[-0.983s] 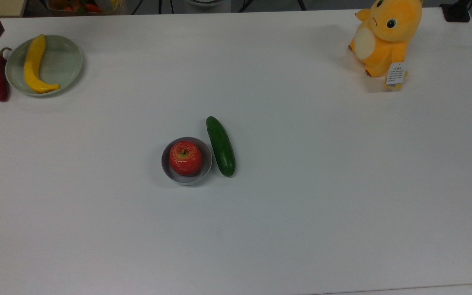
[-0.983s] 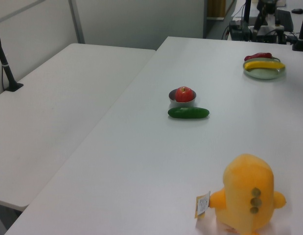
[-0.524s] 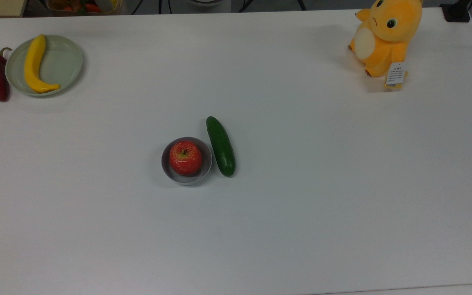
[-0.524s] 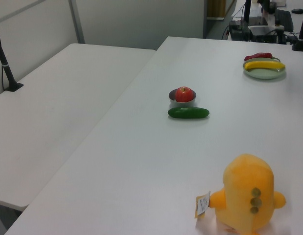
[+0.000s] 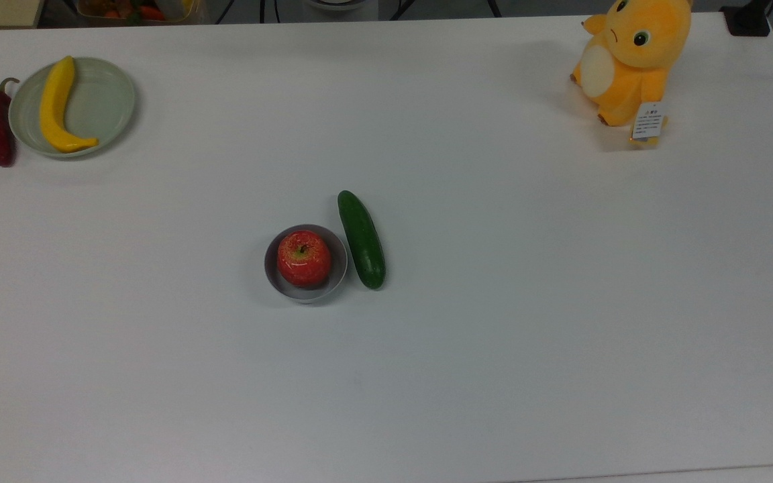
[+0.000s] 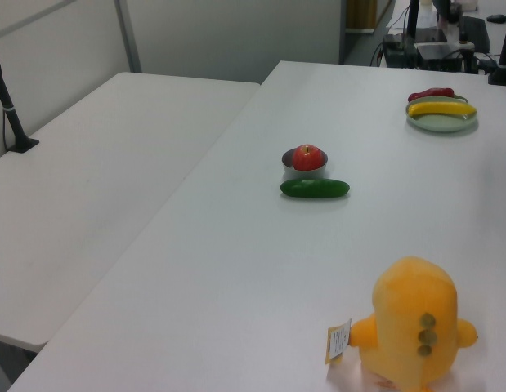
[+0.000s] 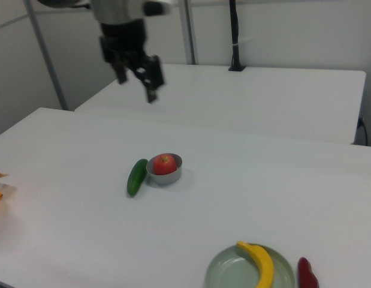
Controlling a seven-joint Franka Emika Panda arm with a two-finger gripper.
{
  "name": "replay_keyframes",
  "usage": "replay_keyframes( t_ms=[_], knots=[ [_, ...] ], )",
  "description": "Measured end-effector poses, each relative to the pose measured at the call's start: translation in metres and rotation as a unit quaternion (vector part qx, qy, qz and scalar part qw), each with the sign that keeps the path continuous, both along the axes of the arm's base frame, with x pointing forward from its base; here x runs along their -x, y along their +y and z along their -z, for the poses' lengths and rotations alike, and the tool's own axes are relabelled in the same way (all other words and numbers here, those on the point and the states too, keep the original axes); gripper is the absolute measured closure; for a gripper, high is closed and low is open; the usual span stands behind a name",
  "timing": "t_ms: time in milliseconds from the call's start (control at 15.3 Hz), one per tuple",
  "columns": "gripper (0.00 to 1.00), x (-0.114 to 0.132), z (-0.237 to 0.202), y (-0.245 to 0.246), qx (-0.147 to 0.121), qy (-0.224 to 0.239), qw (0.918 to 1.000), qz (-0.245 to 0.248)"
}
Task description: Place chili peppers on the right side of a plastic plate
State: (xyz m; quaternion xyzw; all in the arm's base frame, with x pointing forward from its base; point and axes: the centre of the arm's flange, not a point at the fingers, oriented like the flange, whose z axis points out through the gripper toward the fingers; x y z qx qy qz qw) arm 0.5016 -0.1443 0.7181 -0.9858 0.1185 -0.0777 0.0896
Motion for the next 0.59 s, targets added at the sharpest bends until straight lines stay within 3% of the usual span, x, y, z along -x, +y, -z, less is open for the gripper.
replay_keyframes(
  t_ms=[328, 590],
  knots=[
    [0.0, -0.021, 0.008, 0.13, -0.008, 0.025, 0.9991, -0.034],
    [0.0, -0.03, 0.041, 0.176, 0.002, 0.045, 0.9959, -0.079]
  ],
)
